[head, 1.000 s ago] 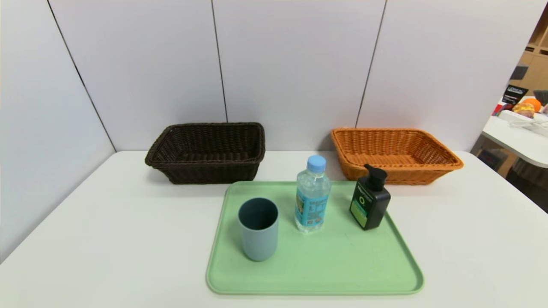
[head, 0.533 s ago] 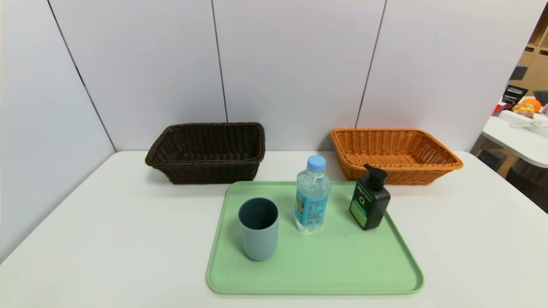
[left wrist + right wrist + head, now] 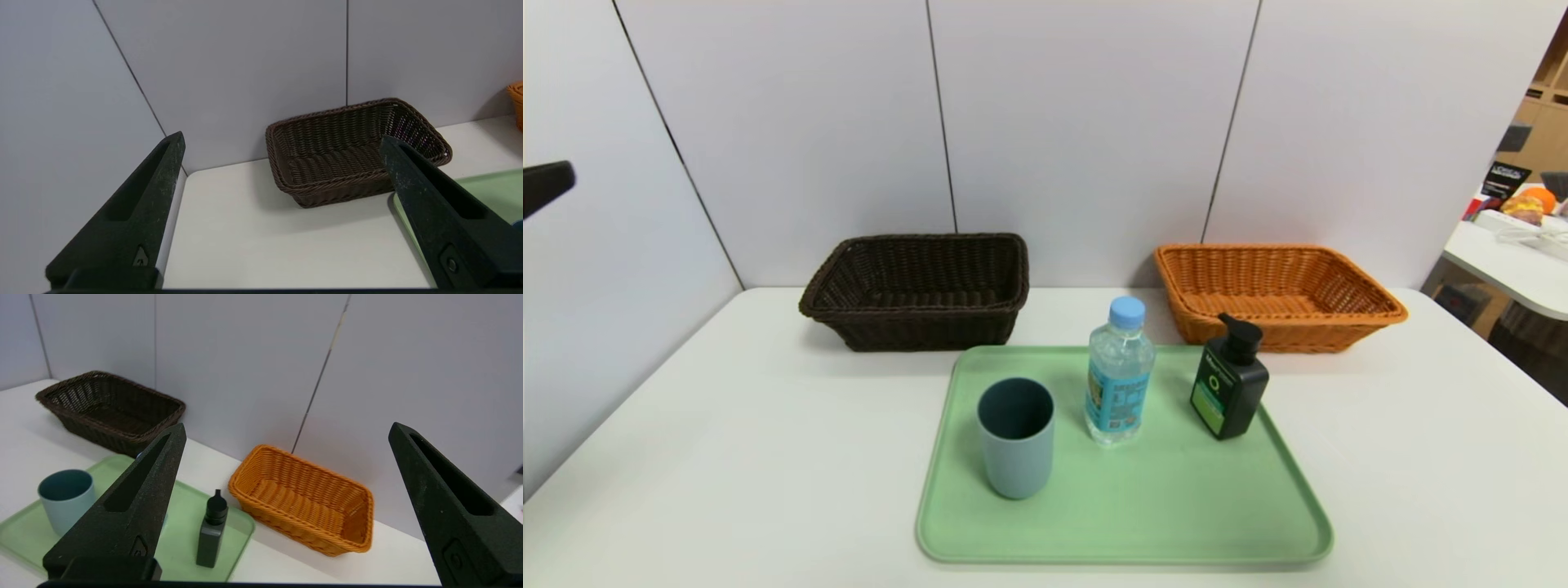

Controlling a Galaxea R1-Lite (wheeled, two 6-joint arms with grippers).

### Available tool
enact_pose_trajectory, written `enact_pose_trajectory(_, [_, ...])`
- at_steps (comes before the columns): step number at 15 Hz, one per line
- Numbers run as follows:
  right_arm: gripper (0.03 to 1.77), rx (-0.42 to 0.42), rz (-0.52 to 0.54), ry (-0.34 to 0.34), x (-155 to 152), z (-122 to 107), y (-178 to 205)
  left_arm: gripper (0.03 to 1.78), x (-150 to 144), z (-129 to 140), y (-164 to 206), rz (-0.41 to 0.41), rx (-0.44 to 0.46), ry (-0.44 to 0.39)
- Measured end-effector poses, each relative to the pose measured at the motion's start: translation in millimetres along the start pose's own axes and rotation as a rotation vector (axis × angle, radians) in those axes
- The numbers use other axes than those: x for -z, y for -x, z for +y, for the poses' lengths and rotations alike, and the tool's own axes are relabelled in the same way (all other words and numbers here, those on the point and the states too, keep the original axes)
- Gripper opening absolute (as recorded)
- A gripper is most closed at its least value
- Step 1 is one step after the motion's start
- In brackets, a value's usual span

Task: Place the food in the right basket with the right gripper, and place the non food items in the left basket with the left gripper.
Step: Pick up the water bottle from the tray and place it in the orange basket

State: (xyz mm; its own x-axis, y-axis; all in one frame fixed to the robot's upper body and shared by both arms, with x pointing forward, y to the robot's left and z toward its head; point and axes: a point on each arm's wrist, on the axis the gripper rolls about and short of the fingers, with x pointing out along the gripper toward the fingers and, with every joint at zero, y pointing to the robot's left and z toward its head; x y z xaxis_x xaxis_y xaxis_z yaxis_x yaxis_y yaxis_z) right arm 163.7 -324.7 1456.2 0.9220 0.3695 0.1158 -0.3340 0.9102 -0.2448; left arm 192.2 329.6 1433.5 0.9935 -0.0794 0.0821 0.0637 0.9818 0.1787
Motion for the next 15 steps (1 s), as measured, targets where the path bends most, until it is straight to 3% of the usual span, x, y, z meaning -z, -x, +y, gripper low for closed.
enact_pose_trajectory(4, [1.71,-0.123,0.119,-0.086,20,5,-48,1.69,13,-12,-37,0.098,0.092,0.012])
enact_pose_trajectory(7, [1.71,-0.177,0.193,-0.143,38,9,-87,1.69,24,-16,-56,0.162,0.103,0.014])
enact_pose_trajectory(10, [1.71,-0.255,0.233,-0.171,57,37,-113,1.69,33,-18,-65,0.206,0.097,0.018])
enact_pose_trajectory(12, [1.71,-0.249,0.279,-0.166,76,63,-120,1.69,40,-20,-67,0.236,0.086,0.017])
enact_pose_trajectory(15, [1.71,-0.157,0.297,-0.147,95,88,-123,1.69,45,-20,-68,0.256,0.084,0.016])
